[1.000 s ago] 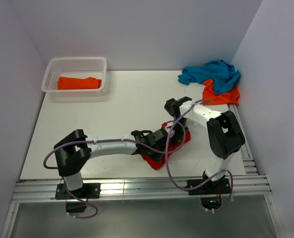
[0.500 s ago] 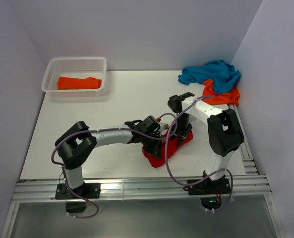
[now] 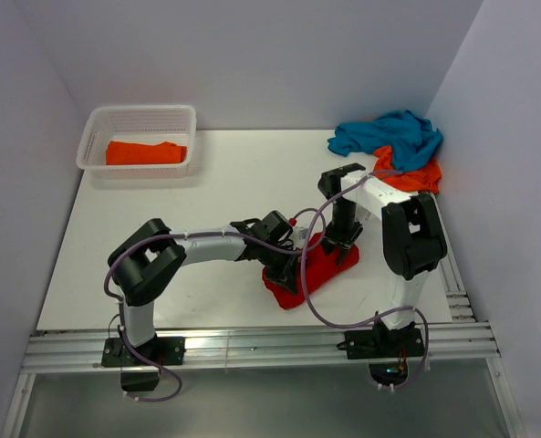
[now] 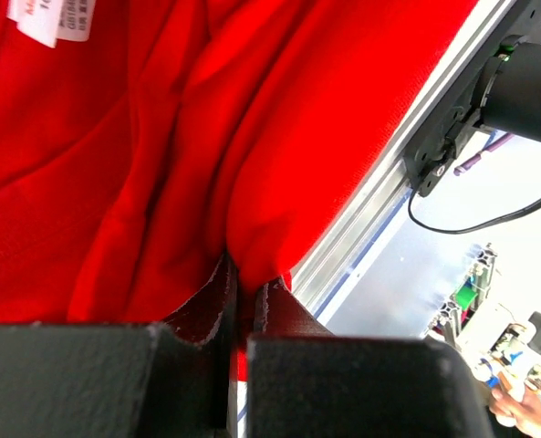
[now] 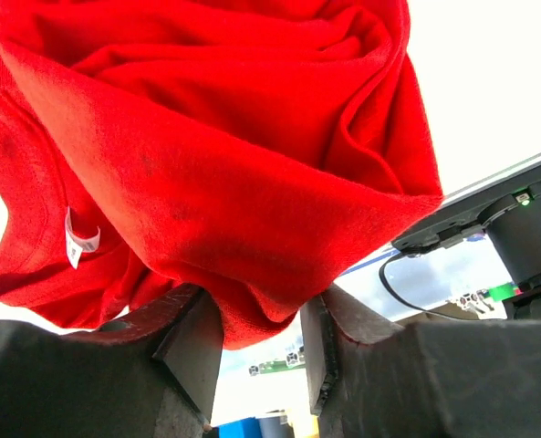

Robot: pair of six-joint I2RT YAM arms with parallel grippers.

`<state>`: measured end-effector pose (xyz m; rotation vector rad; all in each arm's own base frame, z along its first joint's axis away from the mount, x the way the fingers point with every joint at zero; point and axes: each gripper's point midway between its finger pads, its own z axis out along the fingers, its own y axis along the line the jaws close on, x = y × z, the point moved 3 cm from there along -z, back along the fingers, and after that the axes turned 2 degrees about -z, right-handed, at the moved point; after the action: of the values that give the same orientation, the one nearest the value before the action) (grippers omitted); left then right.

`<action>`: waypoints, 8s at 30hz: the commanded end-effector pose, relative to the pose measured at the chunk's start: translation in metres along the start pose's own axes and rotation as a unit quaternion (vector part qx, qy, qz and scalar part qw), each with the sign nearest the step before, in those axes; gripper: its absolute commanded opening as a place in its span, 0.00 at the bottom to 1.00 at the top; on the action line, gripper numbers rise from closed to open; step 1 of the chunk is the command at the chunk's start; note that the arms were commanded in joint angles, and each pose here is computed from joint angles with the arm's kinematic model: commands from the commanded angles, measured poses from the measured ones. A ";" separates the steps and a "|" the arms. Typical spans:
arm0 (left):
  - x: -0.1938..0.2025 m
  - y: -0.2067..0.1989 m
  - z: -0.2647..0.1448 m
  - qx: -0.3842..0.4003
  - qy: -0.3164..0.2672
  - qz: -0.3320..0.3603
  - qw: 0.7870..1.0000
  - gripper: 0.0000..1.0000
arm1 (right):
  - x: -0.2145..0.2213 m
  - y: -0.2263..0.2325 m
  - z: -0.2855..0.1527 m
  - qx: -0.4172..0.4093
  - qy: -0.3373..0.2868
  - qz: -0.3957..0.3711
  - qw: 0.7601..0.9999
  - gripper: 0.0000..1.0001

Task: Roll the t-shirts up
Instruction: Roll the tshirt

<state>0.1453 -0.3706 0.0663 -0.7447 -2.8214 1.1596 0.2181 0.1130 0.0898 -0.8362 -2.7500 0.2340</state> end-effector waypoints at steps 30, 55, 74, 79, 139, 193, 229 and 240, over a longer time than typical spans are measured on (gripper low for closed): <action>0.014 0.010 -0.021 0.009 0.044 -0.031 0.999 0.00 | -0.037 -0.032 0.003 0.096 -0.028 0.025 0.995 0.00; 0.036 0.075 -0.006 0.010 0.103 -0.119 0.987 0.00 | -0.065 -0.021 0.032 0.146 0.035 0.061 0.987 0.01; 0.077 0.065 0.003 0.043 0.174 -0.193 0.965 0.01 | -0.031 -0.075 0.055 0.232 0.055 0.025 0.971 0.00; 0.074 0.061 0.004 0.037 0.171 -0.187 0.967 0.01 | -0.041 -0.071 0.051 0.226 0.056 0.037 0.972 0.08; 0.012 0.032 0.017 0.119 0.138 -0.344 0.921 0.02 | 0.048 -0.016 0.066 -0.514 -0.209 0.063 0.829 0.93; -0.037 -0.010 -0.084 -0.060 -0.120 -0.092 0.987 0.54 | 0.040 -0.026 0.036 -0.015 -0.043 0.017 0.999 0.00; -0.021 -0.066 0.006 -0.099 -0.119 0.019 0.988 0.88 | 0.025 0.017 0.033 0.002 -0.007 -0.002 1.000 0.00; 0.013 -0.017 0.033 -0.194 -0.059 -0.008 0.979 0.66 | 0.019 0.028 0.025 -0.005 -0.009 -0.007 1.000 0.00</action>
<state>0.1324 -0.4125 0.0720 -0.6494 -3.2104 0.8542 0.1936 0.1365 0.0600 -0.8292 -2.7217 0.2630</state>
